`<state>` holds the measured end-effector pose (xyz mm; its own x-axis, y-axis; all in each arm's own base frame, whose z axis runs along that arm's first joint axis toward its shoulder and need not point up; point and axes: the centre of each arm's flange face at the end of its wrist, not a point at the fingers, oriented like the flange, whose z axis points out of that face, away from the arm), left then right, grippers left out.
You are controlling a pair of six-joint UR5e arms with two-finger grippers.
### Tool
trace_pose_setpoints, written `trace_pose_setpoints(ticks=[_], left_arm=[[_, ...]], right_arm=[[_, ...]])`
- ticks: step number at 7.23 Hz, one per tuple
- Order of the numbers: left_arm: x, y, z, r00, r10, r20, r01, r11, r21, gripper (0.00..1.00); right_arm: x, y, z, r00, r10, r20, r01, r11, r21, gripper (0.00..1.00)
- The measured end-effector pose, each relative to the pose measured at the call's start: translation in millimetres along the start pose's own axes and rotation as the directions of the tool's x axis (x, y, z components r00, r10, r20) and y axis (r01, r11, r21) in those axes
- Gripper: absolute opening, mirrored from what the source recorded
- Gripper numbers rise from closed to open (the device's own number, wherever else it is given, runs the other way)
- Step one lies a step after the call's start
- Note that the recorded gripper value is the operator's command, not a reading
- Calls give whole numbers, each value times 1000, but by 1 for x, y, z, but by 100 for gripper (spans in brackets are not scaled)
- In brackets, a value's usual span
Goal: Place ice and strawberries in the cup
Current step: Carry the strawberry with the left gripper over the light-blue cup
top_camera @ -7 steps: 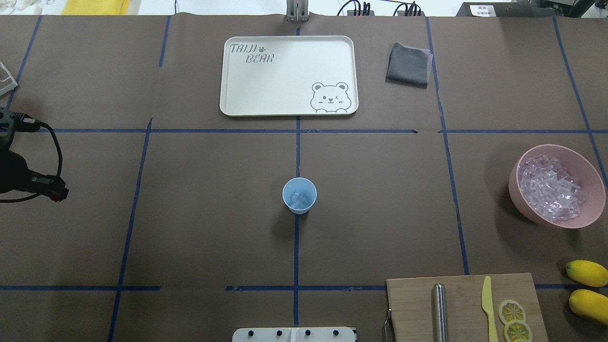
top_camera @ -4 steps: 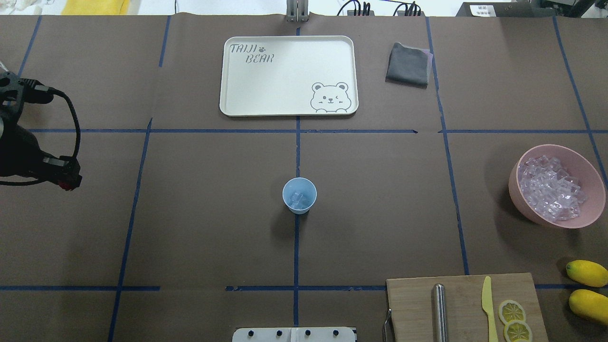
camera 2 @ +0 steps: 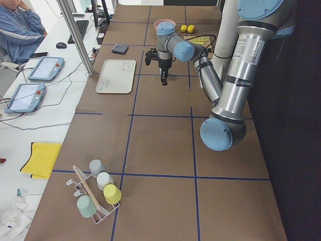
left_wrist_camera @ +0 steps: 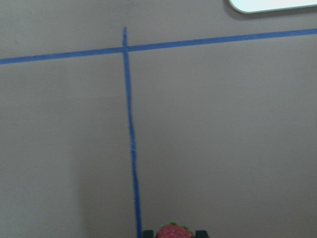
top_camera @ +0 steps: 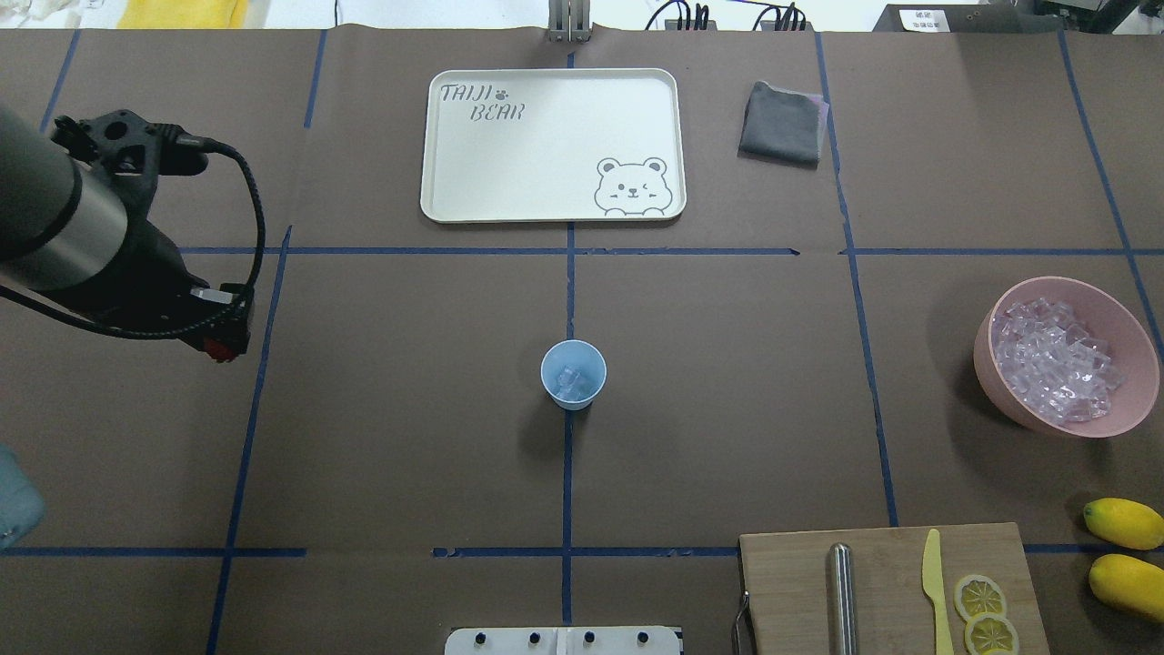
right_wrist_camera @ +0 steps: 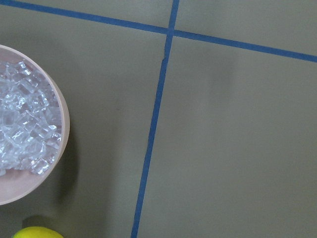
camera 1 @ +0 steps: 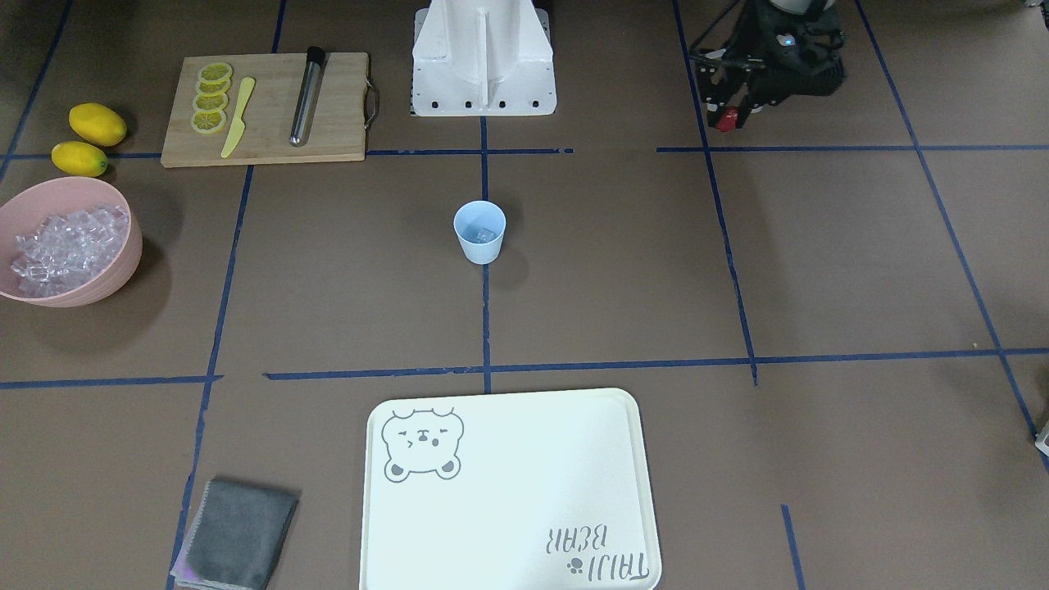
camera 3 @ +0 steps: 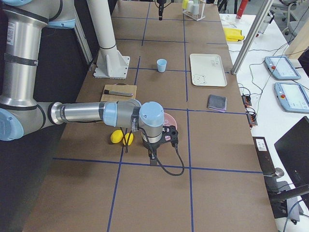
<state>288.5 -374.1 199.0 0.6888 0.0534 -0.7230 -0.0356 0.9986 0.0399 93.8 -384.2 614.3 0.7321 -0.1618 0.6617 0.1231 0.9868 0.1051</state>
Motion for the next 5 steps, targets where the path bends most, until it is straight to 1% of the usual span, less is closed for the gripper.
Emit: trace_pose_setpoints(ticks=[2,5], left_arm=[[63,16,16,999,-36,-1,36,999,9,0],[150,-7,40,994,-110,24,109,993,39,0]], right_arm=[[0,0,0,1000,0,0,0,1000,0,100],[0,1,0,1000,0,1,0,1000,-1,100]])
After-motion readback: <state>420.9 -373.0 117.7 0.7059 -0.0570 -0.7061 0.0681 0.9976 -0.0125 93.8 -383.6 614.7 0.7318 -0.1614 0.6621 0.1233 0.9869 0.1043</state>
